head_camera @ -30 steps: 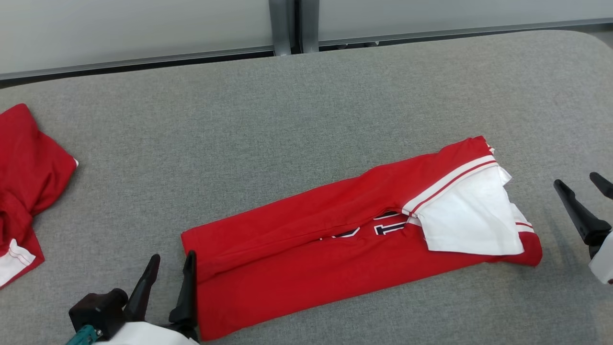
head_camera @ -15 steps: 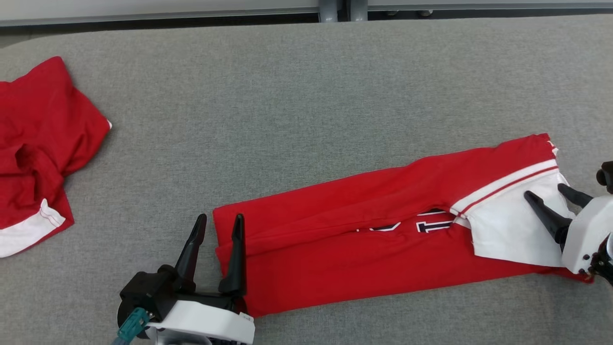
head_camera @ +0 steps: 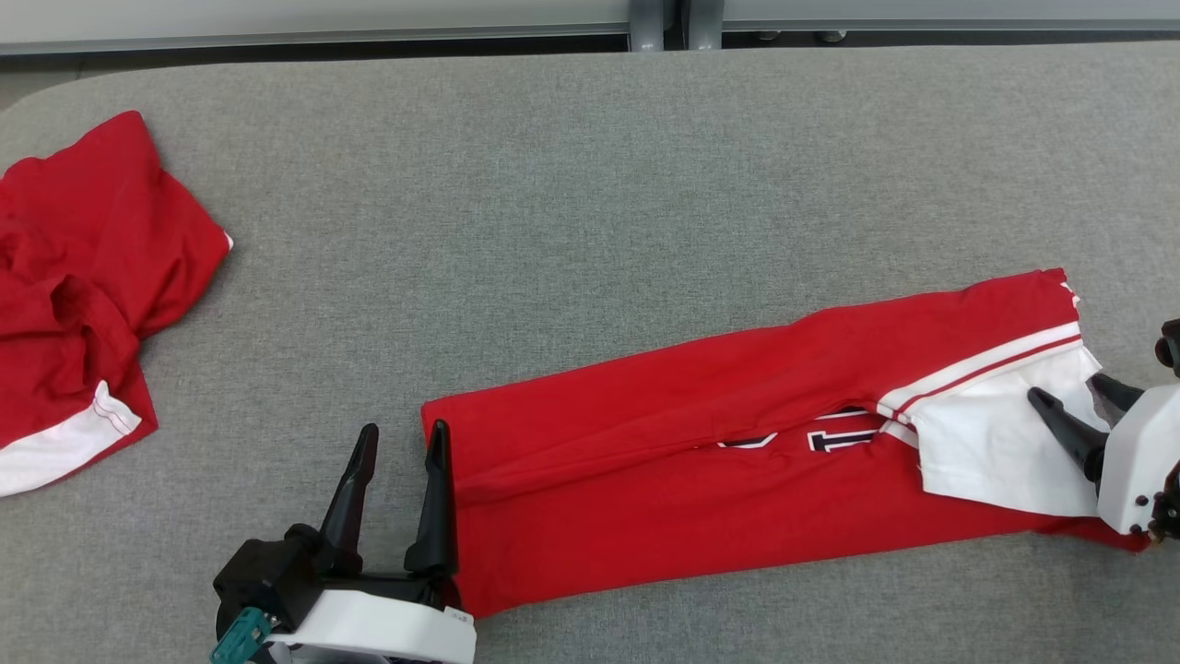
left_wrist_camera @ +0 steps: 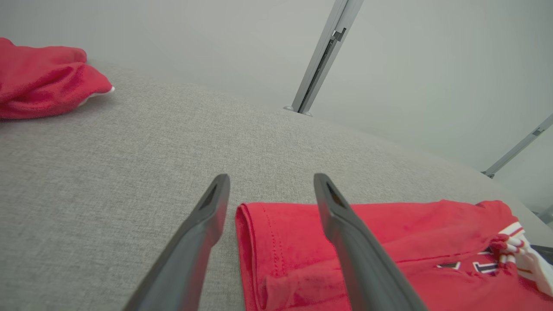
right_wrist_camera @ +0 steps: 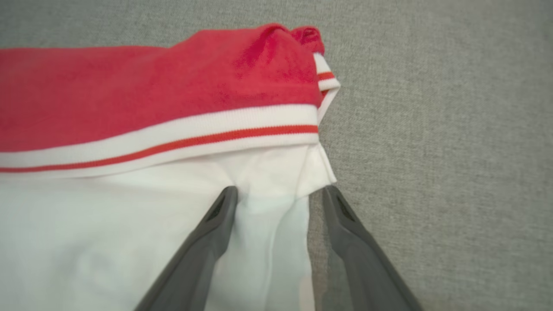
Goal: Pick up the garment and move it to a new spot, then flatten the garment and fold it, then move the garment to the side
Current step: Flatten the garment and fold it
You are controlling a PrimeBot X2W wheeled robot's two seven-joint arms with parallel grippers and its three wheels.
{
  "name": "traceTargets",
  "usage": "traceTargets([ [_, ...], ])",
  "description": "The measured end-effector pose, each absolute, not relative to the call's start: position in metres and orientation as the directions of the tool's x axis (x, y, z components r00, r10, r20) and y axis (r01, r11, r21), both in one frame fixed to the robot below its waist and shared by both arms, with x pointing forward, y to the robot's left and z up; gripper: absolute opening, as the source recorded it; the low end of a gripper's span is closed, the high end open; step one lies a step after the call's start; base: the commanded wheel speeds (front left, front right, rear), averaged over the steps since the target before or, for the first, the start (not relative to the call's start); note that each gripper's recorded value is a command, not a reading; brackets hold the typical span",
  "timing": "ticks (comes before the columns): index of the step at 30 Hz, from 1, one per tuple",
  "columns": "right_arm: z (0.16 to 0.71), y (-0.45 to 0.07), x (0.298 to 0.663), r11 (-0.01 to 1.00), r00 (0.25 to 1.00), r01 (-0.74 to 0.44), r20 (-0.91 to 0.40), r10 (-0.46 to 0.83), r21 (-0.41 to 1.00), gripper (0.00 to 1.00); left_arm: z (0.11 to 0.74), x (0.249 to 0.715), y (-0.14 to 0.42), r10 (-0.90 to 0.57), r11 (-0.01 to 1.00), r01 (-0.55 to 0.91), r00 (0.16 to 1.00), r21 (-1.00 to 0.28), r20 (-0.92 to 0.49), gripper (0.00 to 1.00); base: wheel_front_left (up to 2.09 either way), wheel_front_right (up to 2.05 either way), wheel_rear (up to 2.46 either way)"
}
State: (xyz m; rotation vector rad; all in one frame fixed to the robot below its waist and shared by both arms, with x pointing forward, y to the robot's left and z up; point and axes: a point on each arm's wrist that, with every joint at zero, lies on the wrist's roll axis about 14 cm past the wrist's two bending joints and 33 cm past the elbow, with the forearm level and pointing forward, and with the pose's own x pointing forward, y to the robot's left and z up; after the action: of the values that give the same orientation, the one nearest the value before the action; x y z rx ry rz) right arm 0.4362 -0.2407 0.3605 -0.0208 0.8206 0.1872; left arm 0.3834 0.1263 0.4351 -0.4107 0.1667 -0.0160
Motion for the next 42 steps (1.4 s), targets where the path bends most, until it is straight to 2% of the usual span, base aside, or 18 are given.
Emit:
traceTargets([
  [4, 0.359, -0.24, 0.426, 0.983, 0.643, -0.164, -0.748, 0.167, 0.078, 1.0, 0.436, 0.385, 0.124, -0.057, 0.914, -0.01, 0.987, -0.405, -0.151, 1.0, 0.0, 0.0, 0.0],
  [10, 0.354, -0.216, 0.43, 0.973, 0.622, -0.17, -0.749, 0.23, 0.157, 1.0, 0.432, 0.389, 0.126, -0.059, 0.921, -0.006, 0.986, -0.39, -0.154, 1.0, 0.0, 0.0, 0.0],
  [11, 0.356, -0.209, 0.433, 0.968, 0.626, -0.162, -0.738, 0.251, 0.191, 0.17, 0.432, 0.39, 0.127, -0.058, 0.922, -0.006, 0.987, -0.388, -0.153, 1.0, 0.0, 0.0, 0.0],
  [12, 0.357, -0.204, 0.436, 0.963, 0.632, -0.154, -0.727, 0.267, 0.22, 0.0, 0.432, 0.391, 0.128, -0.056, 0.924, -0.006, 0.987, -0.382, -0.152, 1.0, 0.0, 0.0, 0.0],
  [17, 0.371, -0.203, 0.442, 0.946, 0.657, -0.125, -0.69, 0.304, 0.298, 0.0, 0.434, 0.388, 0.132, -0.053, 0.929, -0.004, 0.988, -0.371, -0.145, 1.0, 0.0, 0.0, 0.0],
  [21, 0.389, -0.266, 0.438, 0.969, 0.694, -0.011, -0.695, 0.186, 0.249, 0.0, 0.436, 0.378, 0.136, -0.04, 0.929, -0.016, 0.989, -0.369, -0.144, 1.0, 0.0, 0.0, 0.0],
  [27, 0.435, -0.38, 0.417, 0.971, 0.742, 0.202, -0.667, -0.068, 0.126, 0.0, 0.442, 0.358, 0.144, -0.008, 0.919, -0.049, 0.99, -0.392, -0.142, 1.0, 0.0, 0.0, 0.0],
  [30, 0.458, -0.41, 0.407, 0.971, 0.747, 0.229, -0.652, -0.134, 0.063, 0.0, 0.442, 0.35, 0.144, -0.002, 0.915, -0.058, 0.989, -0.4, -0.149, 1.0, 0.0, 0.0, 0.0],
  [32, 0.474, -0.406, 0.41, 0.98, 0.768, 0.192, -0.63, -0.114, 0.057, 0.0, 0.443, 0.347, 0.143, -0.001, 0.911, -0.06, 0.989, -0.409, -0.147, 1.0, 0.0, 0.0, 0.0],
  [36, 0.492, -0.353, 0.413, 0.998, 0.796, 0.001, -0.604, 0.037, 0.063, 0.0, 0.447, 0.345, 0.14, -0.006, 0.907, -0.053, 0.991, -0.419, -0.137, 1.0, 0.0, 0.0, 0.0],
  [37, 0.492, -0.353, 0.413, 0.998, 0.796, 0.001, -0.604, 0.037, 0.063, 0.0, 0.447, 0.345, 0.14, -0.006, 0.907, -0.053, 0.991, -0.419, -0.137, 1.0, 0.0, 0.0, 0.0],
  [42, 0.485, -0.243, 0.399, 0.947, 0.758, -0.259, -0.568, 0.321, 0.19, 0.0, 0.446, 0.346, 0.126, -0.04, 0.905, -0.025, 0.989, -0.426, -0.143, 1.0, 0.0, 0.0, 0.0],
])
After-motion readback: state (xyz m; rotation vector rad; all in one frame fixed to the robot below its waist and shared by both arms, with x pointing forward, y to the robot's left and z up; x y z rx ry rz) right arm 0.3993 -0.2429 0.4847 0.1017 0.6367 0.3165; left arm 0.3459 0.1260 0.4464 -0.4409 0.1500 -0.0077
